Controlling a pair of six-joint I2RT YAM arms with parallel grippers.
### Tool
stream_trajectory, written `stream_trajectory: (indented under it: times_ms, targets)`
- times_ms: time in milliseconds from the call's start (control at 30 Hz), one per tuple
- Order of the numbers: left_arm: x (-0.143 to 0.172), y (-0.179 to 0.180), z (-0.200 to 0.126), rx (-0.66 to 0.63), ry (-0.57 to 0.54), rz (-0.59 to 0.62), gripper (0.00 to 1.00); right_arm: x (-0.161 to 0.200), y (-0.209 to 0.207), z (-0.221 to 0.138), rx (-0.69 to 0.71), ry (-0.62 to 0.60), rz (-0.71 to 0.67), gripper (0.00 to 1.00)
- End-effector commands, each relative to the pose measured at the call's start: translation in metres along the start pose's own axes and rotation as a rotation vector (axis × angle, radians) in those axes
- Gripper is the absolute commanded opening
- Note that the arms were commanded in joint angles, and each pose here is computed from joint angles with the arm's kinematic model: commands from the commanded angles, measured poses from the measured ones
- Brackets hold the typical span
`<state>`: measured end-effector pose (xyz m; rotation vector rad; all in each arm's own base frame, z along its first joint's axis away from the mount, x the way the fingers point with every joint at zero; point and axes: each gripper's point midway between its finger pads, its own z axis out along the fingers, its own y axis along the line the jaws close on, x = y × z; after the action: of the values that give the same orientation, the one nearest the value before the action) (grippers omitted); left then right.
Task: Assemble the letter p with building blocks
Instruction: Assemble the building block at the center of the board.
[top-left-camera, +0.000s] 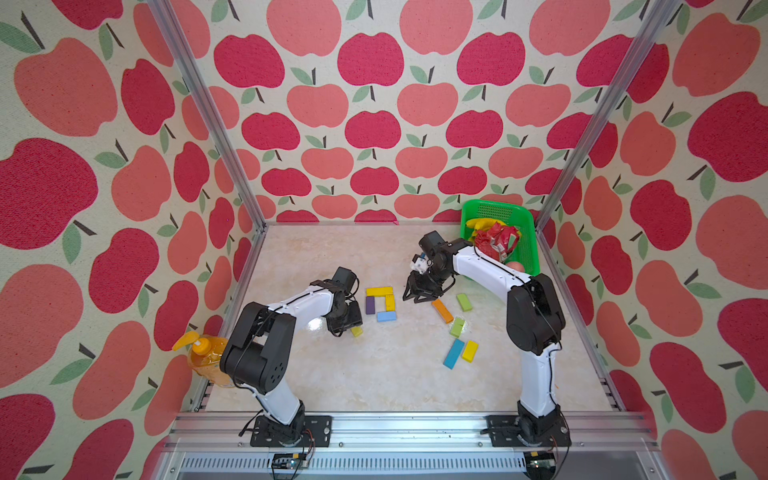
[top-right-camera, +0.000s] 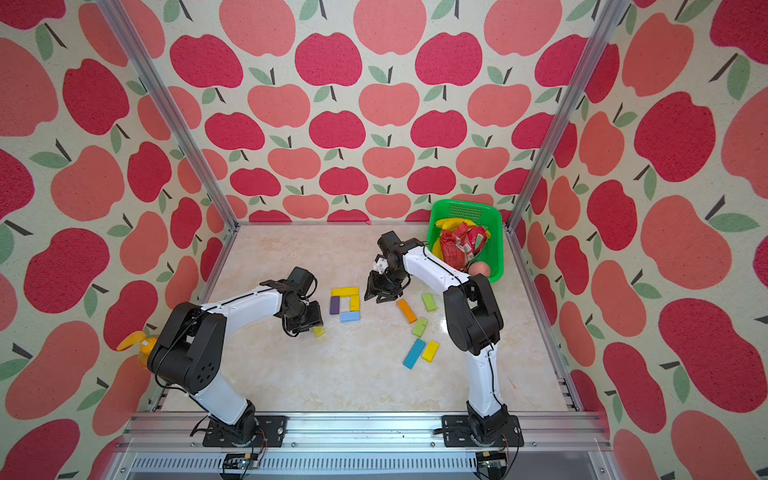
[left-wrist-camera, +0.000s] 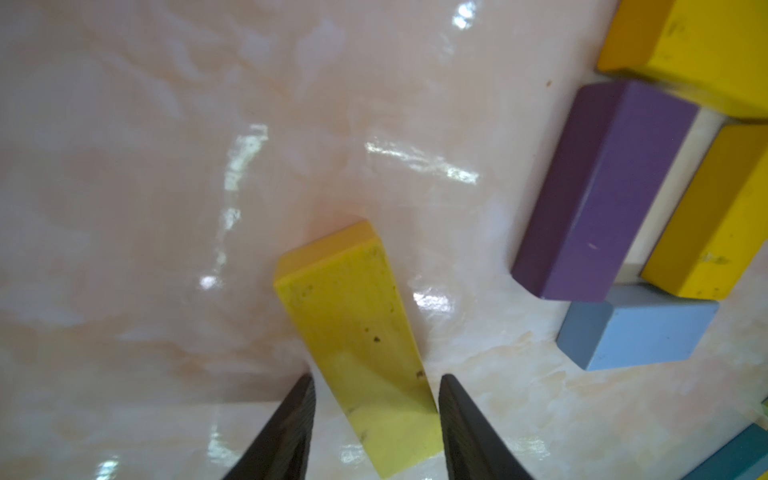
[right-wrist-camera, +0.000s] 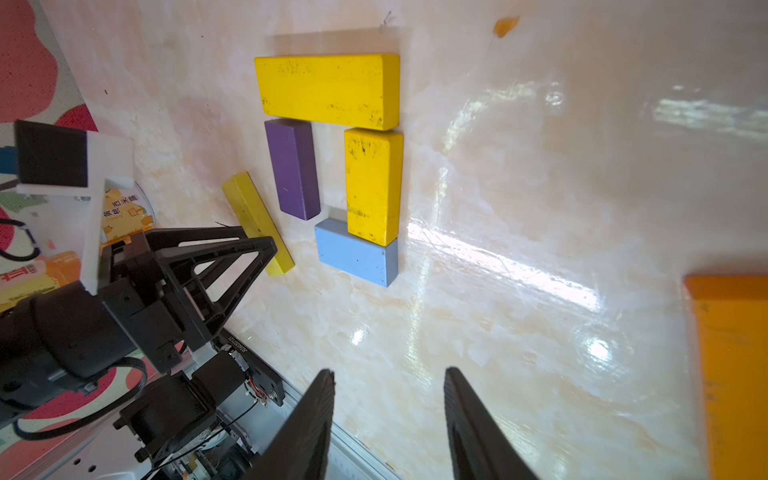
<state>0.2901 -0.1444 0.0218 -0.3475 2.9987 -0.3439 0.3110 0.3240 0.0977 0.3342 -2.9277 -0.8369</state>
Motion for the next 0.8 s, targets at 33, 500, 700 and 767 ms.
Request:
stream_trajectory:
  times_ms: [33,500,700,767]
  targets:
    - [0.011,0.01,0.011,-0.041,0.058,0.019,0.31,0.007,0.001,-0.011,0.007,0.002,-0.025,0.46]
    - [0.037,-0.028,-0.014,-0.015,0.071,0.19,0.24,0.0,-0.021,-0.024,0.022,-0.032,-0.009,0.46]
    - [0.033,-0.043,-0.003,-0.019,0.089,0.209,0.24,-0.003,-0.031,-0.031,0.027,-0.044,0.006,0.46]
    - [0.031,-0.046,-0.001,-0.012,0.095,0.211,0.24,-0.003,-0.034,-0.032,0.028,-0.044,0.013,0.46]
